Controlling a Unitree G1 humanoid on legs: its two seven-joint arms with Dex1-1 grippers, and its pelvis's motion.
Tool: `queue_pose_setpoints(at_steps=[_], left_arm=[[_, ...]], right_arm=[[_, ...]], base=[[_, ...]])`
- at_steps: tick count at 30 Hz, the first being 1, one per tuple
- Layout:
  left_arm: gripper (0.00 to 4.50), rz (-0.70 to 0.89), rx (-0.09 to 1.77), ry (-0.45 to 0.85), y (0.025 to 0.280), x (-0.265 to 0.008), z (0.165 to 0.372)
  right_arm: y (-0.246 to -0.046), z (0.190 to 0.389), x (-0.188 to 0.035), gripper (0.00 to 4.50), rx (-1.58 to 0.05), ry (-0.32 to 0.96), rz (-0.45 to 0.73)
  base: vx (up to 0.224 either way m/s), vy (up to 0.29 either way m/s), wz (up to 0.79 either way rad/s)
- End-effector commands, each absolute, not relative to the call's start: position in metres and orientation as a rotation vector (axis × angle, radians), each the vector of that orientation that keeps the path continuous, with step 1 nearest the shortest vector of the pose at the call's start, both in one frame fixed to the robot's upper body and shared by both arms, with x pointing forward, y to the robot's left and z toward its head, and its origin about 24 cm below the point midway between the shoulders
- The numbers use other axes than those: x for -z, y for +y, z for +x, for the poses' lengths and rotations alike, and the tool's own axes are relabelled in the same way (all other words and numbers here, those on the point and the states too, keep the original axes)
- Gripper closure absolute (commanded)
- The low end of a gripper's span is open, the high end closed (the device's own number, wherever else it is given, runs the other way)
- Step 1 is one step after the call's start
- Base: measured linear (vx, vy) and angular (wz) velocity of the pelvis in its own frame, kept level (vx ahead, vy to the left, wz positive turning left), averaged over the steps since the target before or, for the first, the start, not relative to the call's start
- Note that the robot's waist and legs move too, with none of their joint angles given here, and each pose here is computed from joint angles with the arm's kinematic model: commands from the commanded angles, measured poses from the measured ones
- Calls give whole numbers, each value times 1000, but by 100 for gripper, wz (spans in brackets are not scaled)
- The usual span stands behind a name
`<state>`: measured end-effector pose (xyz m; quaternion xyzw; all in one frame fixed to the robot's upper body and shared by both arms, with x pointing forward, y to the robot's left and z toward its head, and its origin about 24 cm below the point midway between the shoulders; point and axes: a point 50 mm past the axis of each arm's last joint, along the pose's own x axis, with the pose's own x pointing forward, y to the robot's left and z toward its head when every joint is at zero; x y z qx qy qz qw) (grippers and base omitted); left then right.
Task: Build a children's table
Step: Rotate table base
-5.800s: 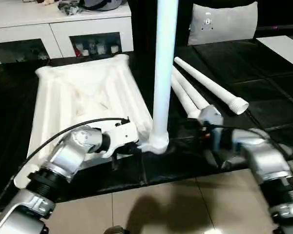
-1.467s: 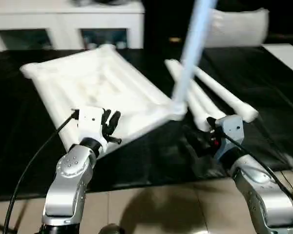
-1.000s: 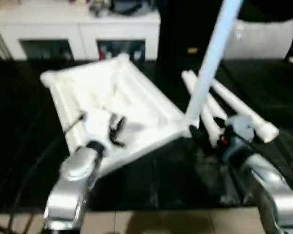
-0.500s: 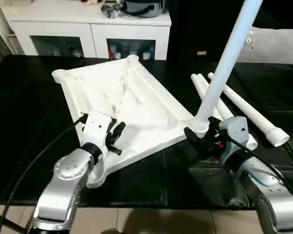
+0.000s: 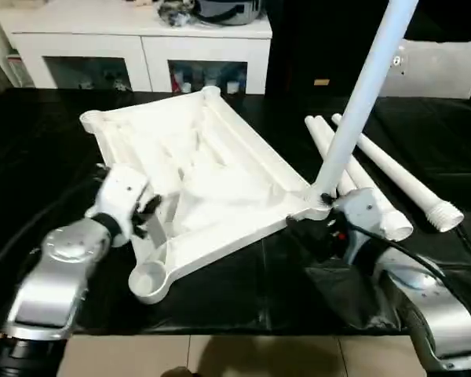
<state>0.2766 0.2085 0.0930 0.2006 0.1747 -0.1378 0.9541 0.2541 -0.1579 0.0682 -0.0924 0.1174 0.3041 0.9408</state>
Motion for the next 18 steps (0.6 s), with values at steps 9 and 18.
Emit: queue_pose_setpoints(at_steps=[9,18], left_arm=[[366,465,379,464,208,-83,273],[439,556,504,615,209,-72,269]], right_arm=[[-156,254,-48,0,-631,403,-220],[-140,279,-38,0,-620,420,-220]], base=[[0,0,0],[0,0,0]])
